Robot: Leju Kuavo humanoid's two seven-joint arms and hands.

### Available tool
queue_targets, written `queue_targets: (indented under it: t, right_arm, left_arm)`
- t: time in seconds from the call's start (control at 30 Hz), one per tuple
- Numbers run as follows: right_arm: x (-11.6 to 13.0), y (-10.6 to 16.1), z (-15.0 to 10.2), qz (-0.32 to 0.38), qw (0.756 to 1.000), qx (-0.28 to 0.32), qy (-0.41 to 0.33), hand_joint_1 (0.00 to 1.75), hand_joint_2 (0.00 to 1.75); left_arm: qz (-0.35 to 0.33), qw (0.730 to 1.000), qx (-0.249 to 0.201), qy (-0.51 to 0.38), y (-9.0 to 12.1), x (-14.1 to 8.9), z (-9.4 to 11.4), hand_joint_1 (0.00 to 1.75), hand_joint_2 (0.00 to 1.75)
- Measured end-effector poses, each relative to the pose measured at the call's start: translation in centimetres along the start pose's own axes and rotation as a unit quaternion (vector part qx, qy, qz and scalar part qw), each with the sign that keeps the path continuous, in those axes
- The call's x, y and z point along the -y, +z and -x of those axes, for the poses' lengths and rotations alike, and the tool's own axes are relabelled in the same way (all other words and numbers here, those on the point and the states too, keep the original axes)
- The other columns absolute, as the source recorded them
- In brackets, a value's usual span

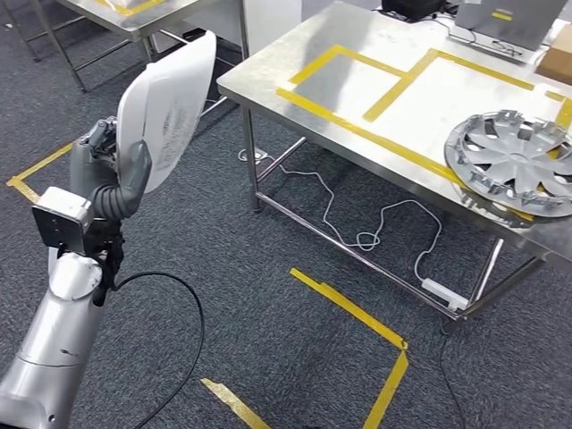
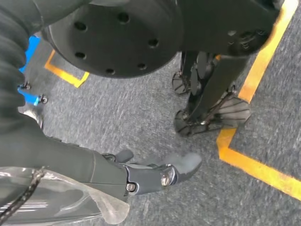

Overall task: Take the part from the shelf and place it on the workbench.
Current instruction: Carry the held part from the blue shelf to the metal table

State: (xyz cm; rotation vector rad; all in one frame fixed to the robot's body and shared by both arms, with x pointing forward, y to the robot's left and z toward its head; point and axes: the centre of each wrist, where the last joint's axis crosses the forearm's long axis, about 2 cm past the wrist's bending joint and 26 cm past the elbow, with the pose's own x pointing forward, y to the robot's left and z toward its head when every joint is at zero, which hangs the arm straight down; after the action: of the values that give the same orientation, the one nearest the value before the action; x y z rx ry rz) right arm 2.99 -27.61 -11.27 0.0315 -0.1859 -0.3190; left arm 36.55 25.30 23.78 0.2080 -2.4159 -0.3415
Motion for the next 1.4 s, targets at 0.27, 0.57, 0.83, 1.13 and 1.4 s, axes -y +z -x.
queue_targets:
  t: [0.27,0.57,0.83,1.13,1.4]
  right_arm:
    - [-0.1,0.0,-0.1,0.000,1.000,0.002,0.000,0.00,1.75]
    - [0.0,0.0,0.0,0.000,1.000,0.001,0.000,0.00,1.75]
    - [-0.1,0.0,0.2,0.010,1.000,0.007,0.001,0.00,1.75]
    - [-0.1,0.0,0.2,0.021,0.999,0.031,0.006,0.00,1.75]
    - [-0.1,0.0,0.1,0.025,0.999,0.043,0.012,0.00,1.75]
  left_arm:
    - [0.002,1.000,0.000,0.000,0.0,0.0,0.0,1.75,1.75]
    - [0.003,1.000,-0.001,0.000,0.2,0.0,0.0,1.75,1.75]
    - [0.006,1.000,-0.004,-0.003,0.4,-0.2,0.2,1.75,1.75]
    - [0.011,1.000,-0.012,0.004,1.1,-0.1,0.4,1.75,1.75]
    - [-0.001,1.000,-0.013,0.000,1.2,-0.4,0.4,1.75,1.75]
